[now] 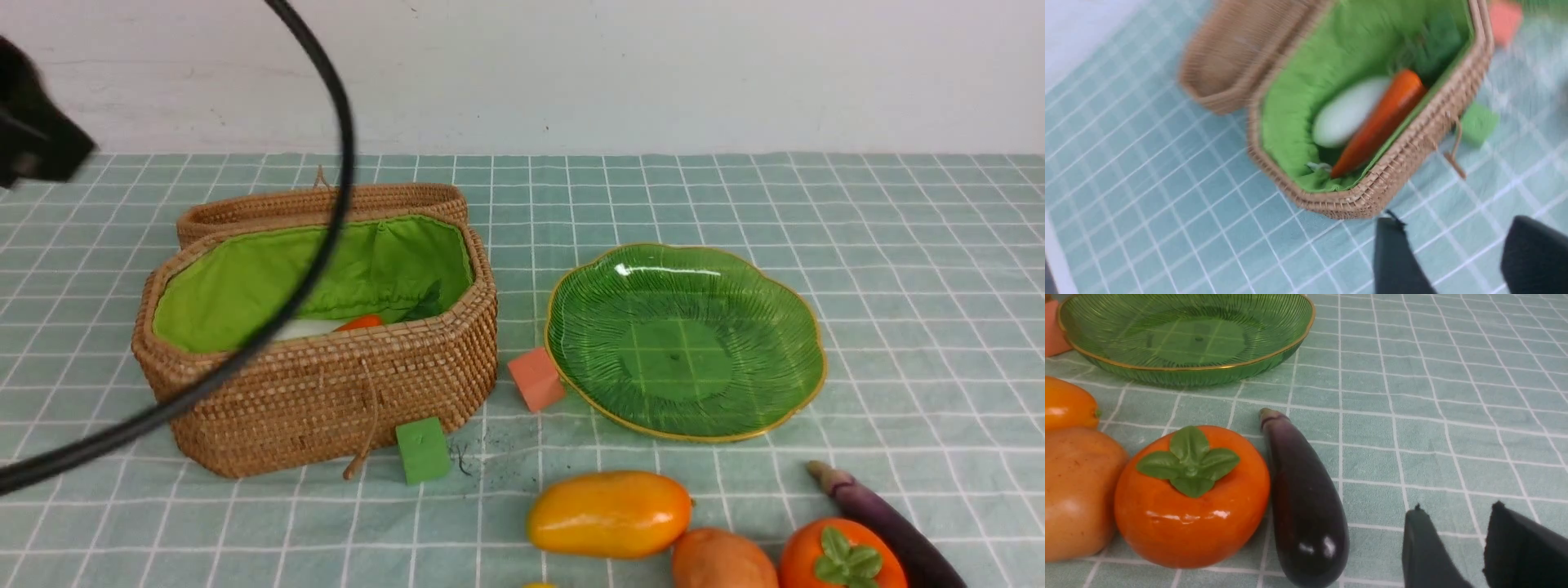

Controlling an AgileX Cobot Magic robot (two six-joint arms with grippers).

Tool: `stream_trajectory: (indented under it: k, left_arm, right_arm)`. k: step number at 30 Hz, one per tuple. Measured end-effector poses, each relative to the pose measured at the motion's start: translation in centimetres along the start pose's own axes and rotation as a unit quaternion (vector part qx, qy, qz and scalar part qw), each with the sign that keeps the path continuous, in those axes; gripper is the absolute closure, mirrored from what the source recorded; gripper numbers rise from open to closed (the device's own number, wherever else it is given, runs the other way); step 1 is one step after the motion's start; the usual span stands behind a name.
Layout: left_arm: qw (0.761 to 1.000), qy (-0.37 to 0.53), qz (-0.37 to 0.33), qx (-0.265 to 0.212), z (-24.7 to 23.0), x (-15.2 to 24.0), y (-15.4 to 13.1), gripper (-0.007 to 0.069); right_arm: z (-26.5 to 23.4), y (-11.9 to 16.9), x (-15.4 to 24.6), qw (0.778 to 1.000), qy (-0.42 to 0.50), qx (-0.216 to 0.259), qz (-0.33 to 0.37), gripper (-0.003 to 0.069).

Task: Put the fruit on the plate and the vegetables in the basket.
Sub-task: Use the right arm to grab a potato and put it into the left basket

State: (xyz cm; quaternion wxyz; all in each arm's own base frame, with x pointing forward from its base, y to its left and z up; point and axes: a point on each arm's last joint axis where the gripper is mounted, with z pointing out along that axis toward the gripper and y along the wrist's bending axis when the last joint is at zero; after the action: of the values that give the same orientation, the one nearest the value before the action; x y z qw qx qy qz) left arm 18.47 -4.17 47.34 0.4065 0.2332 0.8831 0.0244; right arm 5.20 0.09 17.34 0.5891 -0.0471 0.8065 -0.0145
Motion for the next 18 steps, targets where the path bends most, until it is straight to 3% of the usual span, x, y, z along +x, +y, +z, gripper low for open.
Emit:
stream_trajectory:
  k: [3, 6, 8, 14, 18]
  left_arm:
    - [0.994, -0.045, -0.102, 0.005, -4.8, 4.1, -1.4, 0.0481]
    - [0.991, -0.050, -0.126, 0.024, -5.6, 7.2, -2.6, 0.0564]
    - [0.987, -0.057, -0.144, 0.054, -5.8, 11.8, -4.6, 0.0638]
    - [0.971, -0.159, -0.168, 0.060, -3.1, 19.1, -7.2, 0.0638]
    - [0.940, -0.289, -0.178, 0.035, -1.9, 21.8, -7.8, 0.0638]
  right_arm:
    - [0.0, 0.0, 0.0, 1.000, 0.000, 0.000, 0.000, 0.0419]
    - [0.0, 0.0, 0.0, 1.000, 0.000, 0.000, 0.000, 0.0419]
    - [0.0, 0.0, 0.0, 1.000, 0.000, 0.000, 0.000, 0.0419]
    - [0.0, 0.0, 0.0, 1.000, 0.000, 0.000, 0.000, 0.0419]
    - [0.0, 0.0, 0.0, 1.000, 0.000, 0.000, 0.000, 0.0419]
